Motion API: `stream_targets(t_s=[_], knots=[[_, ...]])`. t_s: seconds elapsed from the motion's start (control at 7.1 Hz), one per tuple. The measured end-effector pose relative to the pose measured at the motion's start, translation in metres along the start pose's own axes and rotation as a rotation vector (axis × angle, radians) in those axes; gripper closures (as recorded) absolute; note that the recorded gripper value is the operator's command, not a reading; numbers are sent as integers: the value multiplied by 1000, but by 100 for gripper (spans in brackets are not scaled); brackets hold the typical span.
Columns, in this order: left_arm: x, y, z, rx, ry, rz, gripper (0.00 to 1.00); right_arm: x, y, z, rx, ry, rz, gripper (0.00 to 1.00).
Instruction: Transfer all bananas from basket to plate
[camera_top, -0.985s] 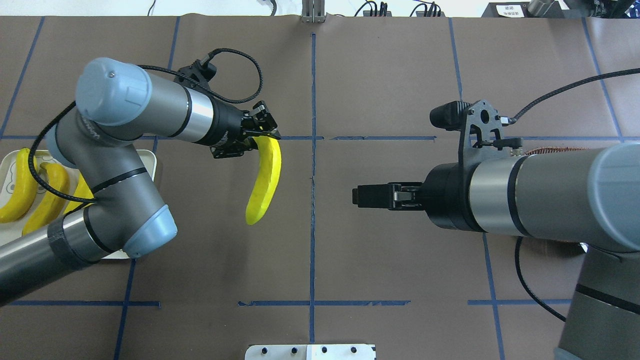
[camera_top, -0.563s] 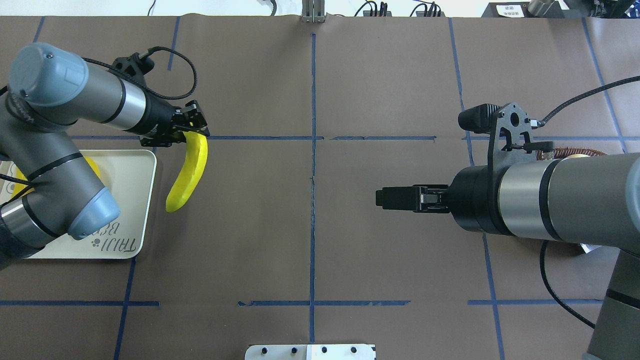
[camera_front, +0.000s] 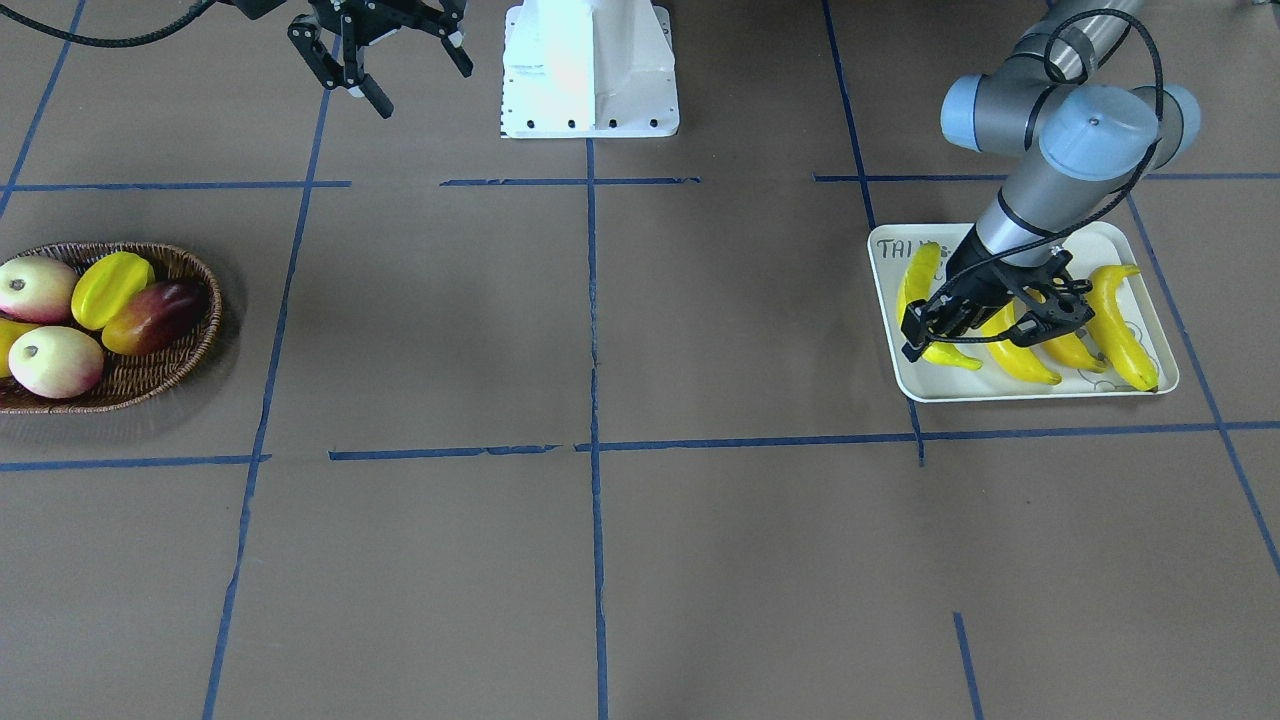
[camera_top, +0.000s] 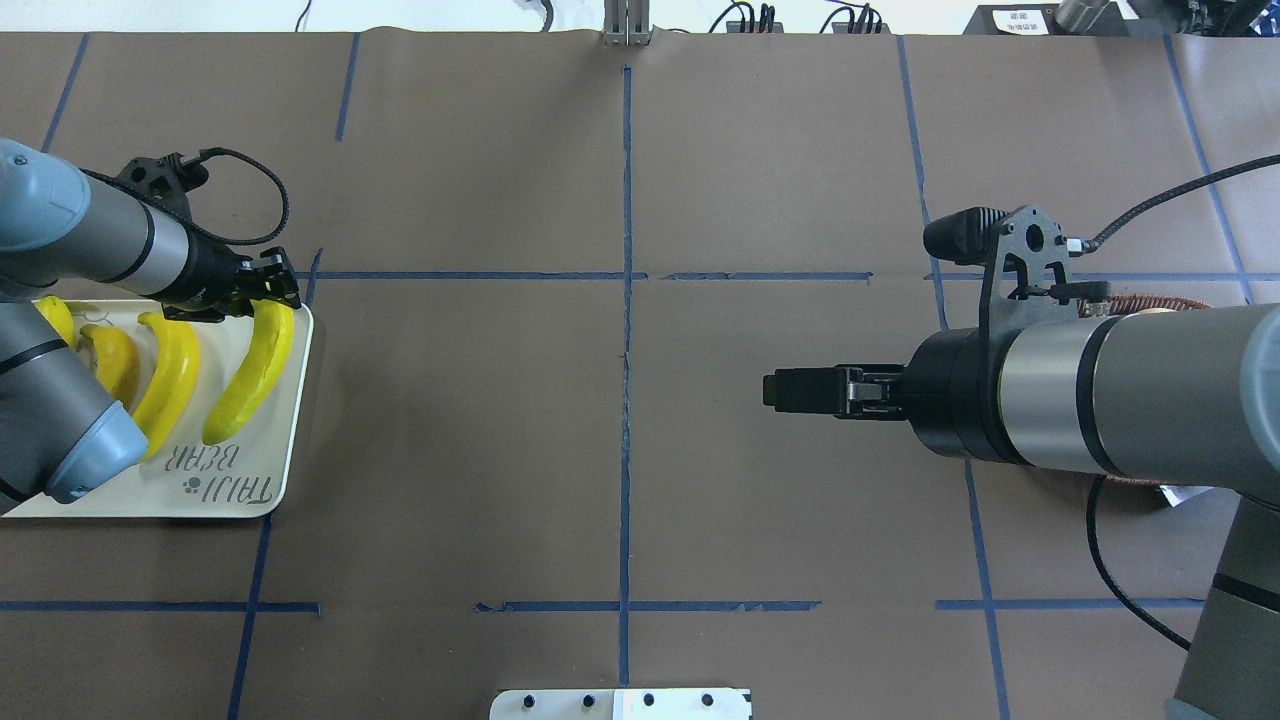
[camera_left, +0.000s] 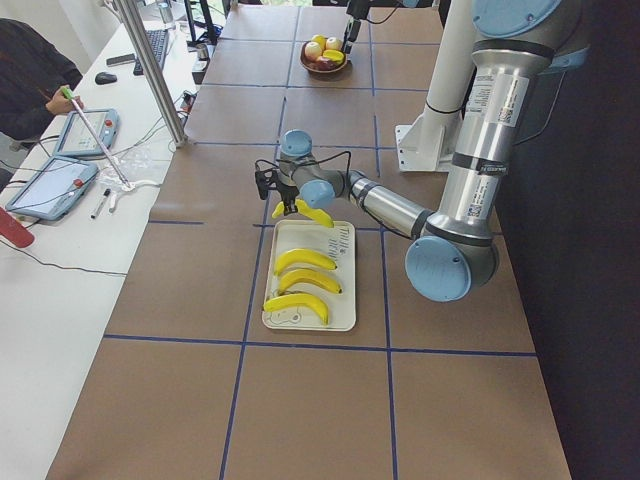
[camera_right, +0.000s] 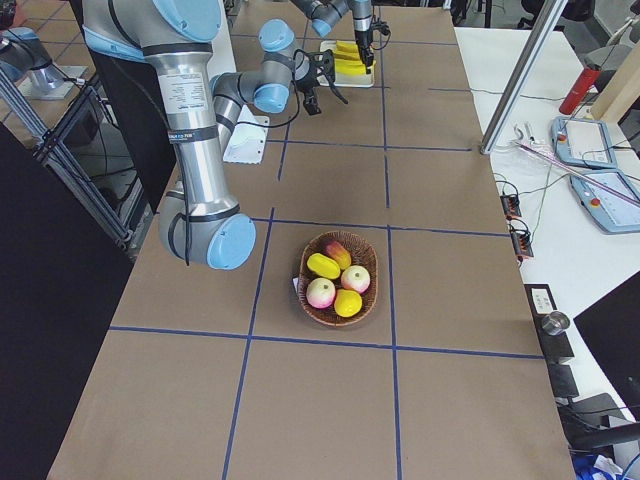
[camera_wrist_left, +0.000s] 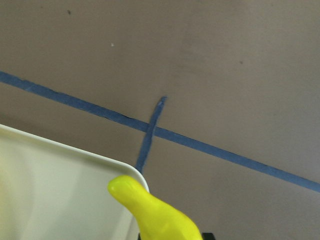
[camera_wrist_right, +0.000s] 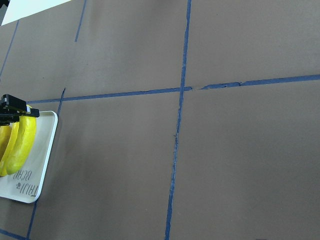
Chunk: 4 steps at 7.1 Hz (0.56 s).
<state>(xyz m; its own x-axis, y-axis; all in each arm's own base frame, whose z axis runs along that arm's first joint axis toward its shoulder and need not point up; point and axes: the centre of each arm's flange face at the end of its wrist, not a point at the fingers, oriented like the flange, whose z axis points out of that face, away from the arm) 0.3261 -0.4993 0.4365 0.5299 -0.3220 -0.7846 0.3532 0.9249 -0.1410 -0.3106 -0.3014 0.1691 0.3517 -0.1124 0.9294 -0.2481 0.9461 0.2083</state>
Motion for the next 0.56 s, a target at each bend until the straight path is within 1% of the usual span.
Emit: stream_targets(t_s=[0.14,0.28,0.42,0.56], knots=[[-8,-2,6,6,-18,-6,76,1,0,1,0,4,1,0],[-16,-4,10,11,-33,-12,33,2,0,1,0,5,1,0],[-25,-4,14,21,-50,-16,0,2,-1,0,1,6,2,0],[-33,-3,17,35,-66,-14,0,3,-2,0,2,6,3,0]])
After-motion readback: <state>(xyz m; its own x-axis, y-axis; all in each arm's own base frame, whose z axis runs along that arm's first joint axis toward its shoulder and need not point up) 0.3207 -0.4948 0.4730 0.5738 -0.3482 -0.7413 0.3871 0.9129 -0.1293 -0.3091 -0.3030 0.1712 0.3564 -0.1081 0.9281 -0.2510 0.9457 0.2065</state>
